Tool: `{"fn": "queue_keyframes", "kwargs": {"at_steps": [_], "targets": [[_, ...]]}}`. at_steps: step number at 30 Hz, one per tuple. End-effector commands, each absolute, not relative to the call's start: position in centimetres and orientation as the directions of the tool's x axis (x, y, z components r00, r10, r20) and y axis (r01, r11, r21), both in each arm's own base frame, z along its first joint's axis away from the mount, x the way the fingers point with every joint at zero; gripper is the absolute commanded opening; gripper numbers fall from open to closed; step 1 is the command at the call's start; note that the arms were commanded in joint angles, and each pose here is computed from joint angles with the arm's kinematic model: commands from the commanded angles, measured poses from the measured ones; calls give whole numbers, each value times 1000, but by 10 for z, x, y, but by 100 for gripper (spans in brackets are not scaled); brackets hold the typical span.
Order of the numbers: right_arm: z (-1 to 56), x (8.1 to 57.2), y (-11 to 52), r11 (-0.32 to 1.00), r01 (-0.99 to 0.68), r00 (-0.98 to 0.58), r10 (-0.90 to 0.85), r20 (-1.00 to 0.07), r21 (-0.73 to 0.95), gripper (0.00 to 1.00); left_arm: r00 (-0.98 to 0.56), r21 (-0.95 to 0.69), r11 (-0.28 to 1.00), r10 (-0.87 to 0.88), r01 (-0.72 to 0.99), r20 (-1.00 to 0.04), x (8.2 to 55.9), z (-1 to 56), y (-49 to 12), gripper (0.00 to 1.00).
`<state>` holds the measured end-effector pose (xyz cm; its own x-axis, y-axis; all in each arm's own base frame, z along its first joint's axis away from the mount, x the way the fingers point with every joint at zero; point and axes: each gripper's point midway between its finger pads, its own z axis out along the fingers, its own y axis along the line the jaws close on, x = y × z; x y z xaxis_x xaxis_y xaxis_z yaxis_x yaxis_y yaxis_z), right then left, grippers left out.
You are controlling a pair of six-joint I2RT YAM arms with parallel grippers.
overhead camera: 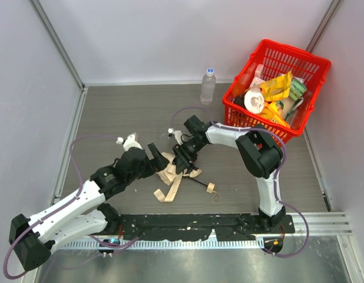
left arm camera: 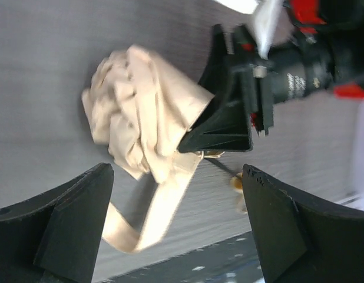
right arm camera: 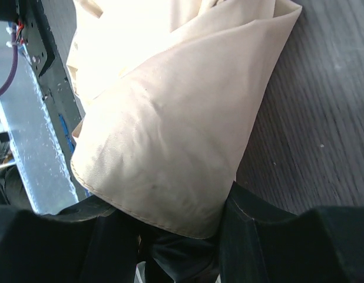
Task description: Put away the umbrella
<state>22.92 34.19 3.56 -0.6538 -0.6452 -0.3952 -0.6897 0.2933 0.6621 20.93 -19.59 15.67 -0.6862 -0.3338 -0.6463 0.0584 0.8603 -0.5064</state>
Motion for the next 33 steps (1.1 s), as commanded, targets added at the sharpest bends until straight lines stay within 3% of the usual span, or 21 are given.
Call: {"fn": "queue_keyframes", "kwargs": {"at_steps": [1,3,8,13,19,25,33], "targets": [[56,256,356,333,-723,-674,-530,-514,605,1,-541,-764,456,-824,-457,-168,208,139,-198,95],[55,255,357,333,-719,-680,-522,-515,611,1,-477,-767,340,-877,-545,-49,208,132,-198,95],[59,250,358,316,-719,-676,-522,-520,619,1,-349,-773,237,-937,-589,-21,227,141,-192,100],[59,247,357,310,-726,-666,-541,-514,614,1,-301,-619,200,-952,-759,62,232,113,-190,100],[60,243,358,291,-728,-657,-554,-512,621,1,-285,-576,222,-958,-787,20,251,105,-188,100],[59,244,360,285,-731,-651,-564,-508,621,1,-326,-506,243,-942,-828,81,248,81,-206,100],[58,238,362,271,-729,-647,-574,-502,629,1,-322,-472,275,-946,-838,22,261,55,-206,99]]}}
